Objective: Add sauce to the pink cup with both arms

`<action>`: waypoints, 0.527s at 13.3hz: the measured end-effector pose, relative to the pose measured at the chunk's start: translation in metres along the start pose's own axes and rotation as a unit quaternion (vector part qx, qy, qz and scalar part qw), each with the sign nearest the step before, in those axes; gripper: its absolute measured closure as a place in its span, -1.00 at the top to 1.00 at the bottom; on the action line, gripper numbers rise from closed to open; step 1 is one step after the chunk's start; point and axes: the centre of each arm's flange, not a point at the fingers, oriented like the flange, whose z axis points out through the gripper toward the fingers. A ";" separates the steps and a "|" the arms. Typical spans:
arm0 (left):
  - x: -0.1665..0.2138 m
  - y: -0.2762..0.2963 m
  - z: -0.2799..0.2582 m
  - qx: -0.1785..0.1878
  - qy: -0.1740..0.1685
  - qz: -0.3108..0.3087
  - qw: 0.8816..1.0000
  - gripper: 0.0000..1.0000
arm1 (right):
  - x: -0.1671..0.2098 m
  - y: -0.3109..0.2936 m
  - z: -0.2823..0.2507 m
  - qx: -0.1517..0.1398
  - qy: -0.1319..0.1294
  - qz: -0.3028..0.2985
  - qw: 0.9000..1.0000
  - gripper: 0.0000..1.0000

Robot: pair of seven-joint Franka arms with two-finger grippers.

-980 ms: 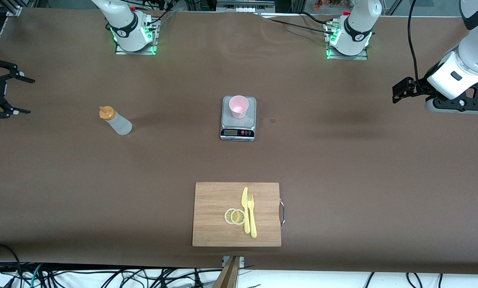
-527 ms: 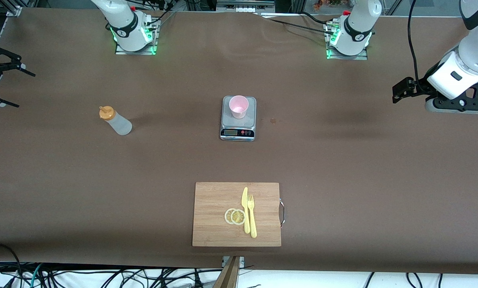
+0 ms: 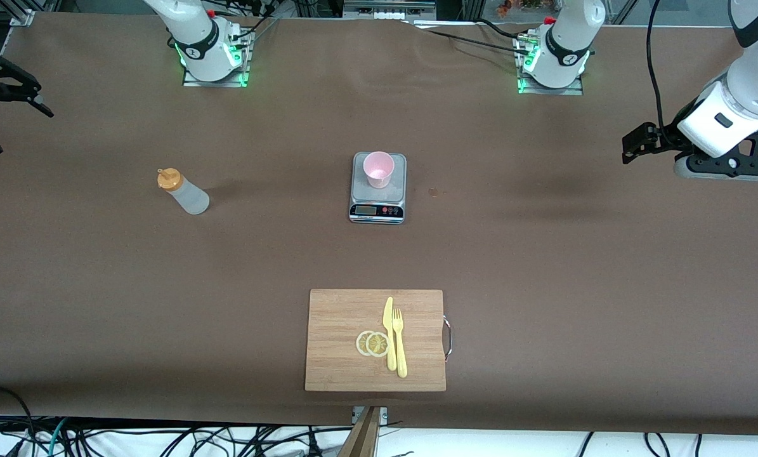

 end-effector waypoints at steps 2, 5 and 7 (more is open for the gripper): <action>0.000 0.000 0.000 0.000 0.000 0.000 1.000 1.00 | 0.008 -0.017 -0.008 -0.009 -0.009 0.053 0.999 0.99; 0.000 0.000 0.000 0.000 0.000 0.000 1.000 1.00 | 0.007 -0.029 -0.020 -0.010 -0.023 0.129 0.991 0.99; 0.000 0.000 0.000 0.000 0.000 0.000 1.000 1.00 | 0.007 -0.041 -0.034 -0.016 -0.037 0.172 0.984 0.99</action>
